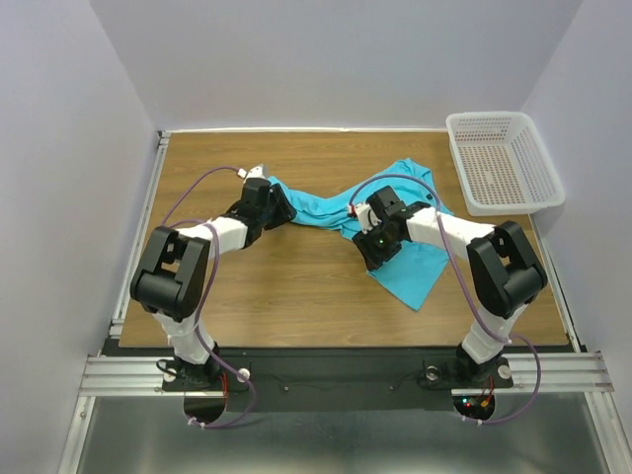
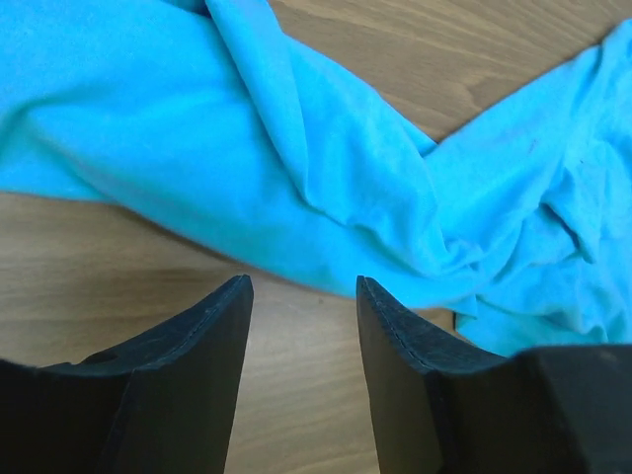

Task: Fold and stack the t-shirts
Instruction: Flatten the tshirt out

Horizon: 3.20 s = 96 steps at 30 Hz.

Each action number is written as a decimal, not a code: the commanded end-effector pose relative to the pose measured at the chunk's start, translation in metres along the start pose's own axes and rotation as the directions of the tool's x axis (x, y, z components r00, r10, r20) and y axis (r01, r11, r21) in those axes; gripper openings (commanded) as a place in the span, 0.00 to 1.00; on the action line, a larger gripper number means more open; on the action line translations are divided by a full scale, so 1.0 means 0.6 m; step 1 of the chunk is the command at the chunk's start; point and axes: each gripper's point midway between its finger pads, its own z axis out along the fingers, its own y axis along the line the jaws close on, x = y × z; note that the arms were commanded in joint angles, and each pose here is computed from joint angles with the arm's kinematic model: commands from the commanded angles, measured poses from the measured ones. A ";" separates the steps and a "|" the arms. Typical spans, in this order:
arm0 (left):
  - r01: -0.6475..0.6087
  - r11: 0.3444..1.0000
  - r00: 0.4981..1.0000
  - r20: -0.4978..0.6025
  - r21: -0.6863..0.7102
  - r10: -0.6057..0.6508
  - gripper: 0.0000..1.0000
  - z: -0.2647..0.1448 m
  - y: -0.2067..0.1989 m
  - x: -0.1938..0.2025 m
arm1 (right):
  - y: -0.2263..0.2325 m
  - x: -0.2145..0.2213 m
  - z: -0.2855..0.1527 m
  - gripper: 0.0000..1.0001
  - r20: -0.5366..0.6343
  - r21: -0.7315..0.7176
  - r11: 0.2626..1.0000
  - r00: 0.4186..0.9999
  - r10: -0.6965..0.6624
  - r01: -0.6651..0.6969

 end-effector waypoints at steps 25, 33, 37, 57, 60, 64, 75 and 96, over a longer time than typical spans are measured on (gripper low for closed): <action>-0.194 0.980 0.981 0.028 0.036 0.193 0.00 0.125 -0.057 -0.171 | 0.137 0.155 -0.159 0.01 0.108 -0.575 0.528 0.698 -0.708 0.625; -0.331 0.931 0.940 0.145 0.154 0.310 0.36 0.089 -0.127 -0.235 | 0.122 0.045 -0.149 0.51 0.159 -0.342 0.663 0.736 -0.658 0.666; -0.366 0.928 0.895 0.299 0.066 0.332 0.50 -0.003 -0.121 -0.300 | 0.121 -0.061 -0.172 0.59 0.278 -0.203 0.736 0.759 -0.589 0.645; -0.099 0.995 0.910 0.404 -0.001 0.091 0.78 -0.335 0.094 -0.178 | 0.180 -0.283 0.072 0.56 0.191 0.046 0.941 0.922 -0.338 0.335; -0.084 0.996 0.897 0.432 -0.028 0.088 0.78 -0.360 0.102 -0.168 | 0.156 -0.280 0.093 0.56 0.157 0.110 0.947 0.935 -0.317 0.303; -0.070 0.997 0.888 0.452 -0.036 0.079 0.81 -0.376 0.106 -0.158 | 0.133 -0.277 0.101 0.55 0.132 0.180 0.943 0.944 -0.303 0.278; -0.061 0.998 0.900 0.433 0.017 0.048 0.80 -0.376 0.093 -0.144 | 0.139 -0.239 0.155 0.18 0.066 0.119 0.955 0.957 -0.281 0.272; 0.136 0.972 0.941 0.282 0.193 -0.188 0.79 -0.332 0.088 -0.055 | 0.435 -0.271 -0.179 0.01 0.575 -0.654 0.356 0.744 -0.339 0.668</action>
